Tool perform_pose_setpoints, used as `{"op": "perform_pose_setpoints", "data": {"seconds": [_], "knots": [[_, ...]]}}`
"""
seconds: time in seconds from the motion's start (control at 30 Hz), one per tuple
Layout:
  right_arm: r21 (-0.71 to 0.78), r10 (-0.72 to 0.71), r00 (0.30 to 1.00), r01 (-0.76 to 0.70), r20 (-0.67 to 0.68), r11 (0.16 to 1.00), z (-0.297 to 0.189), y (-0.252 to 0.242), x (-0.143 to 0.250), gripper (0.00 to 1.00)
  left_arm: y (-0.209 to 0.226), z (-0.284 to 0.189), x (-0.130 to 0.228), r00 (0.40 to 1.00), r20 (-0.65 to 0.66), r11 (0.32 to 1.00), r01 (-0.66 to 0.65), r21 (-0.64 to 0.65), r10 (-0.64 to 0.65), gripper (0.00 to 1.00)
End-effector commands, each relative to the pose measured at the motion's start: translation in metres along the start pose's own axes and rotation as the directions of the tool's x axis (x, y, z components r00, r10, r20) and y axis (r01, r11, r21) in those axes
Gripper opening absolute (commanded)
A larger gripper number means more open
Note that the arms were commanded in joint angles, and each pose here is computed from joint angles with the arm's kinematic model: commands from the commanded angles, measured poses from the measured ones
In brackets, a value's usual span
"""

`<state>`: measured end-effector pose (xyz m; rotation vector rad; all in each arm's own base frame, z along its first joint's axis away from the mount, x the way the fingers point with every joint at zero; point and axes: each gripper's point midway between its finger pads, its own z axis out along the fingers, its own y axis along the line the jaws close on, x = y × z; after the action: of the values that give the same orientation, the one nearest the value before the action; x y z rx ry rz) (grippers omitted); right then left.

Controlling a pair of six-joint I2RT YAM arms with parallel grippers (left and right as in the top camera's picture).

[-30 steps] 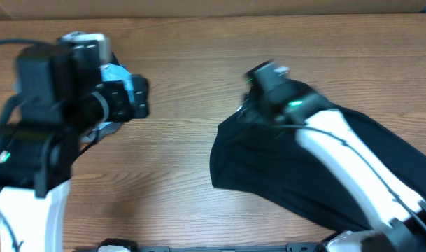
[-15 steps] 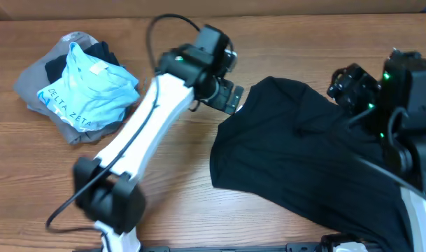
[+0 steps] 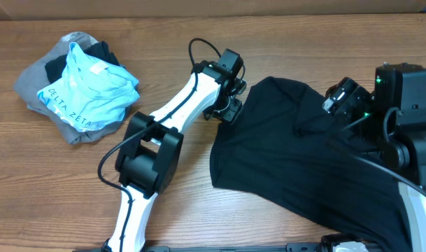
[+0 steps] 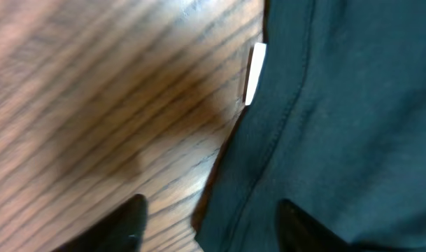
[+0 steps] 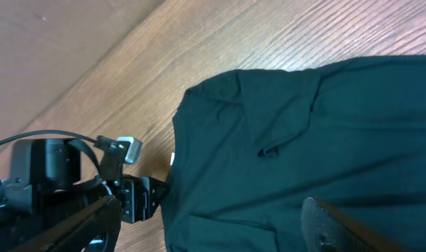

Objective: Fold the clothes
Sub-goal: 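Drag the black T-shirt leftward onto the table center with the right gripper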

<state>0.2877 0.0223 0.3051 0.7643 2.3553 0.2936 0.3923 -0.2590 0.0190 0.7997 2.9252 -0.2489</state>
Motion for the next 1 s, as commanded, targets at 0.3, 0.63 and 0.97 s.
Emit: {"op": "perform_pose_setpoints", "data": {"seconds": [0.3,0.63,0.97], "knots": [[0.051,-0.002,1.000,0.001,0.017,0.999,0.007,-0.004,-0.009,0.86,0.013,0.027,0.009,0.998,-0.062,0.996,-0.036,-0.077,0.031,0.04],[0.211,-0.005,0.995,0.025,-0.098,0.977,0.057,-0.025,0.006,0.86,0.164,-0.022,0.036,0.915,0.027,0.849,0.385,-0.363,-0.403,0.04],[0.434,0.124,0.967,-0.015,-0.223,0.901,0.138,-0.072,0.011,0.87,0.215,-0.108,0.040,0.819,0.205,0.798,0.571,-0.192,-0.536,0.15]]}}
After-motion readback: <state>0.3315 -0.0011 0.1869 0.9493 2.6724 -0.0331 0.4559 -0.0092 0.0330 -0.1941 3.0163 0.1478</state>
